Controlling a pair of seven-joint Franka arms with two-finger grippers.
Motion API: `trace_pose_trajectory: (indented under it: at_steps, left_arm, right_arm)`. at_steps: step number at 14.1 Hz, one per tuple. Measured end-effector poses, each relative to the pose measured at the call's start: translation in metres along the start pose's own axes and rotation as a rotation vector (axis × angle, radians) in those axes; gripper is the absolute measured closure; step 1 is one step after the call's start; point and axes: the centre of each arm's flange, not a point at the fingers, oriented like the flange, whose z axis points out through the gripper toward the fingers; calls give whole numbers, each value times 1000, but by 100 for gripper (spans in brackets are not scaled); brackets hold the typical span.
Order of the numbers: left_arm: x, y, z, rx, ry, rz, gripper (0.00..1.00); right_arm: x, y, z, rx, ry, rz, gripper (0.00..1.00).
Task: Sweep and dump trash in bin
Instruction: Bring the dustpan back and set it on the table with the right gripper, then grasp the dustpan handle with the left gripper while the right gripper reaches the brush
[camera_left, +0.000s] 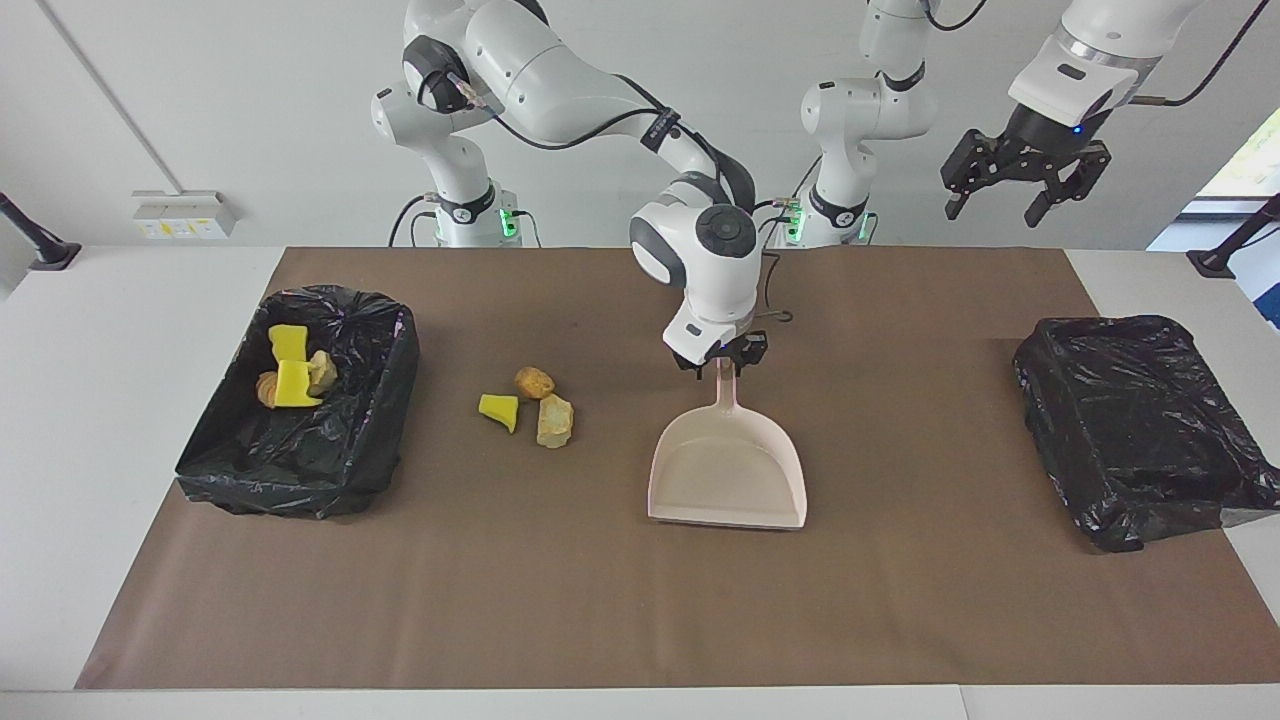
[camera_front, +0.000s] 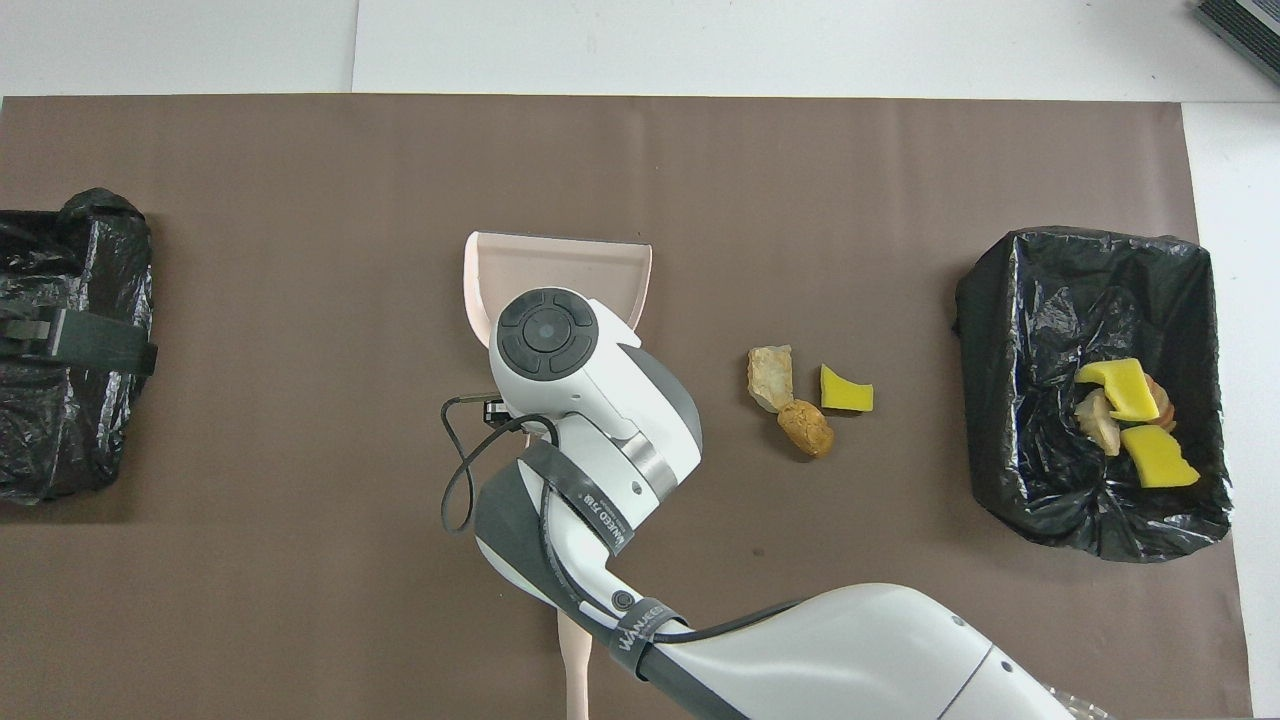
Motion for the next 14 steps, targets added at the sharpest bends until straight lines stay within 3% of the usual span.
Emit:
trace_pose_trajectory:
  at_steps: [2,3,8,10,14]
  left_arm:
    - [10,-1,6,-1,23,-1,0]
    - [18,-1,13,-2,30,0,0]
    - [79,49,89,-21,47,89,0]
    - [92,90,130,-28,32,124,0]
    - [84,161,210,-34,22,127,0]
  right_arm:
    - [-6,9,-25,-31,-20,6,2]
    - [-9,18,-41,-49,-32,13,0]
    - [-59,26,-96,-65,-99,6,0]
    - [-101,22,-83,-69,-151,-14,0]
    - [-197,20,-28,2,-163,-32,0]
